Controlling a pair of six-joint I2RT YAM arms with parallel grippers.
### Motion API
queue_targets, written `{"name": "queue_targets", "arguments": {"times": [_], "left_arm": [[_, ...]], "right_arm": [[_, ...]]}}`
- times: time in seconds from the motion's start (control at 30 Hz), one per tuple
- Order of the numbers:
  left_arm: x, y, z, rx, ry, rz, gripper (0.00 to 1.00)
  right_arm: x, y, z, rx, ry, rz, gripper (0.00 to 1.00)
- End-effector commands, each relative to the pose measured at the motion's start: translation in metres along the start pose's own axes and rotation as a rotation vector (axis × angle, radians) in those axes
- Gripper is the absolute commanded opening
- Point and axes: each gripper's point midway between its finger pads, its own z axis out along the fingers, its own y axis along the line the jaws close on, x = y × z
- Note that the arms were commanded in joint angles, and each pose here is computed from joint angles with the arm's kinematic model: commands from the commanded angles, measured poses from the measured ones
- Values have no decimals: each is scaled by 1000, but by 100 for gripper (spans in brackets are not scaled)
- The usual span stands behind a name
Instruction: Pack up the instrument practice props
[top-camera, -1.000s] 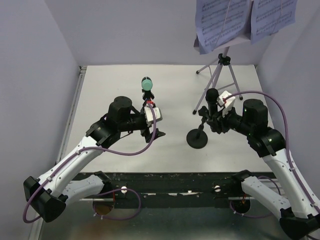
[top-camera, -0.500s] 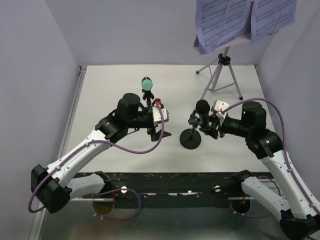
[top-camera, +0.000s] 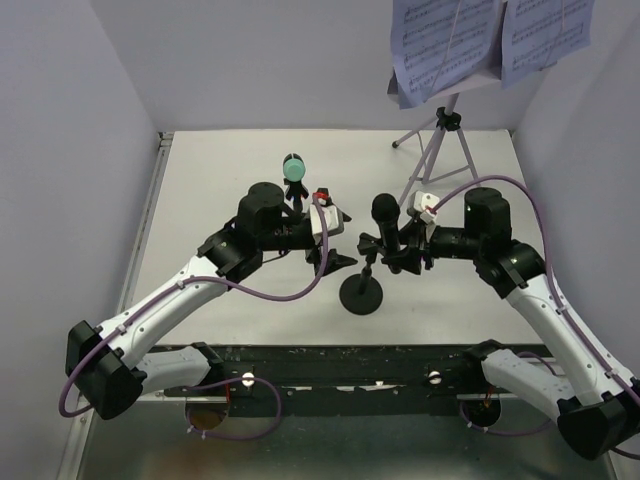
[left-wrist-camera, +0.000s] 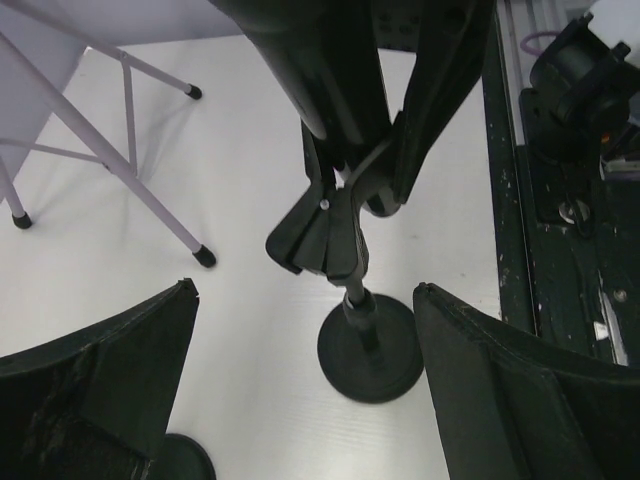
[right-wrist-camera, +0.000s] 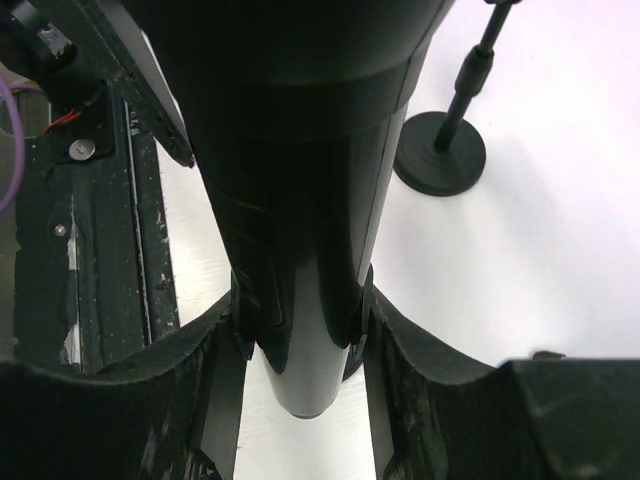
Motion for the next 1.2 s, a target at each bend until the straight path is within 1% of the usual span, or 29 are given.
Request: {"name": "queue_targets", "arguments": {"times": [0.0, 0.07, 0.2, 0.37, 0.47, 0.63, 0.7, 0.8, 0.9, 0.93, 0.97, 1.03, 1.1, 1.17], "left_arm": [[-11, -2, 9, 7, -96, -58, 99], [-9, -2, 11, 4, -115, -61, 99], [-6, -3, 15, 25, -117, -55, 99], [-8, -6, 24, 125, -101, 17, 99], [-10, -7, 27, 190, -65, 56, 95], [-7, -7, 32, 243, -41, 35, 83], [-5, -6, 31, 242, -39, 27, 83], [-1, -8, 31, 247, -28, 28, 86], [7, -8, 31, 264, 3, 47, 93], [9, -8, 31, 265, 17, 55, 97], [12, -6, 33, 264, 30, 54, 99], [15, -7, 34, 282, 44, 44, 99], [13, -7, 37, 295, 33, 30, 98], [12, -8, 40, 300, 17, 16, 94]], "right_arm": [[0, 18, 9, -114, -19, -1, 21], [0, 19, 10, -126, -16, 1, 21], [3, 20, 11, -135, -5, -5, 21], [7, 20, 13, -138, 0, 6, 21], [7, 19, 13, -133, 1, -1, 21], [8, 16, 15, -122, -1, 2, 21], [9, 14, 15, -108, -3, 14, 21], [9, 14, 15, -102, -4, 20, 21], [11, 13, 15, -95, 4, 29, 21], [12, 13, 15, -93, 6, 28, 21], [12, 13, 15, -91, 6, 27, 21], [12, 12, 15, -90, 6, 29, 21], [11, 11, 15, -84, 5, 27, 21], [12, 11, 15, -78, 9, 26, 21]]}}
